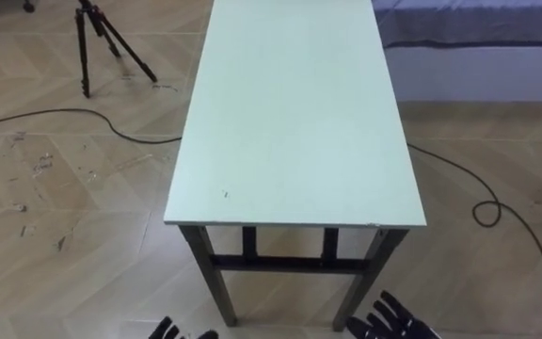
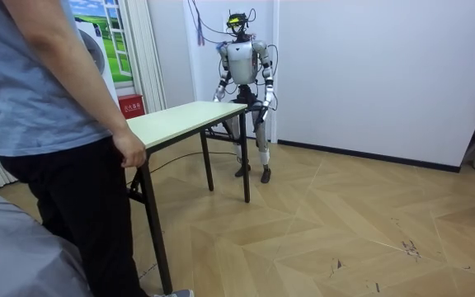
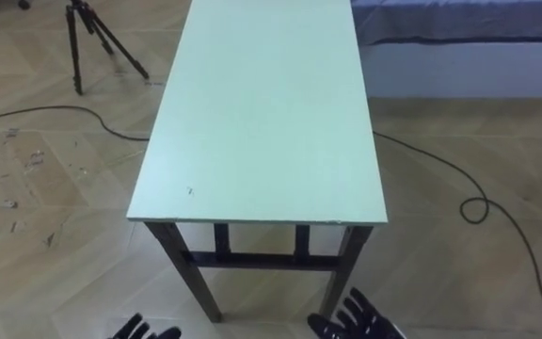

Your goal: Move table with human

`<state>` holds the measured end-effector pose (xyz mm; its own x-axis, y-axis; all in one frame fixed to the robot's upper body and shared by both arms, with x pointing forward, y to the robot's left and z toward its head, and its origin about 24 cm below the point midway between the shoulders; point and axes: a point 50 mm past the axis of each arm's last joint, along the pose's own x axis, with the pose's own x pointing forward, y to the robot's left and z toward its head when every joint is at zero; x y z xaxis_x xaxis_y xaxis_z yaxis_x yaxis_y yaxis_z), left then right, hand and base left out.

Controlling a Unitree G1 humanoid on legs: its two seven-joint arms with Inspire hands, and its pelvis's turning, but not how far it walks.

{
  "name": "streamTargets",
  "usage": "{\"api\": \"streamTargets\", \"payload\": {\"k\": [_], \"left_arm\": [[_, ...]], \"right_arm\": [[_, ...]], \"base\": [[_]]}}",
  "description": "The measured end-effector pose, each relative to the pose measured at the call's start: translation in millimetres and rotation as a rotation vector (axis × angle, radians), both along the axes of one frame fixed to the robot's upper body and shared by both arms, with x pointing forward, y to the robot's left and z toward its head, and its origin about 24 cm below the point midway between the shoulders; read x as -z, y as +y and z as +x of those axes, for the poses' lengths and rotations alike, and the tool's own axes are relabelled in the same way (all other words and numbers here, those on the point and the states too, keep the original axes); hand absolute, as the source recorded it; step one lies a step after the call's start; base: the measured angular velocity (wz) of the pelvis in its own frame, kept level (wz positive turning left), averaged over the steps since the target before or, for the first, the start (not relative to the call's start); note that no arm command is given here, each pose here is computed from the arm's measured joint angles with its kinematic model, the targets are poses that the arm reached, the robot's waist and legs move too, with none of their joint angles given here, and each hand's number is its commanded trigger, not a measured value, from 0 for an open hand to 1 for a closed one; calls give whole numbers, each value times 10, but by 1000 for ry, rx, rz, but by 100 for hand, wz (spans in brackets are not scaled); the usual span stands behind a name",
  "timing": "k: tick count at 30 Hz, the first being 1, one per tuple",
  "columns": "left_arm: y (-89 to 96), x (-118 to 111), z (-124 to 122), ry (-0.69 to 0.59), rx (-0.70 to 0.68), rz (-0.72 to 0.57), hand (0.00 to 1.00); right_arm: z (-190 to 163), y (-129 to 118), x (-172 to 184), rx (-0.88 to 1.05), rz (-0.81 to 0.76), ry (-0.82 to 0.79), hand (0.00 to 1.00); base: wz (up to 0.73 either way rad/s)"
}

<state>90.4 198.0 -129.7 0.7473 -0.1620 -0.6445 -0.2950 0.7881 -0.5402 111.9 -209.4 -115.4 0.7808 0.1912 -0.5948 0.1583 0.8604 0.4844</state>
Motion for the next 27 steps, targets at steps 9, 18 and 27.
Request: {"api": "streamTargets", "payload": {"k": [9, 18, 27], "left_arm": [[-189, -224, 257, -164, 56, -75, 0], [-315, -497, 473, -313, 94, -133, 0], [-312, -534, 581, -318, 101, -126, 0]], "right_arm": [[125, 229, -135, -89, 85, -100, 0], [246, 313, -294, -54, 177, -194, 0], [401, 307, -389, -45, 222, -249, 0]], "base": [[0], [0], [-5]]}}
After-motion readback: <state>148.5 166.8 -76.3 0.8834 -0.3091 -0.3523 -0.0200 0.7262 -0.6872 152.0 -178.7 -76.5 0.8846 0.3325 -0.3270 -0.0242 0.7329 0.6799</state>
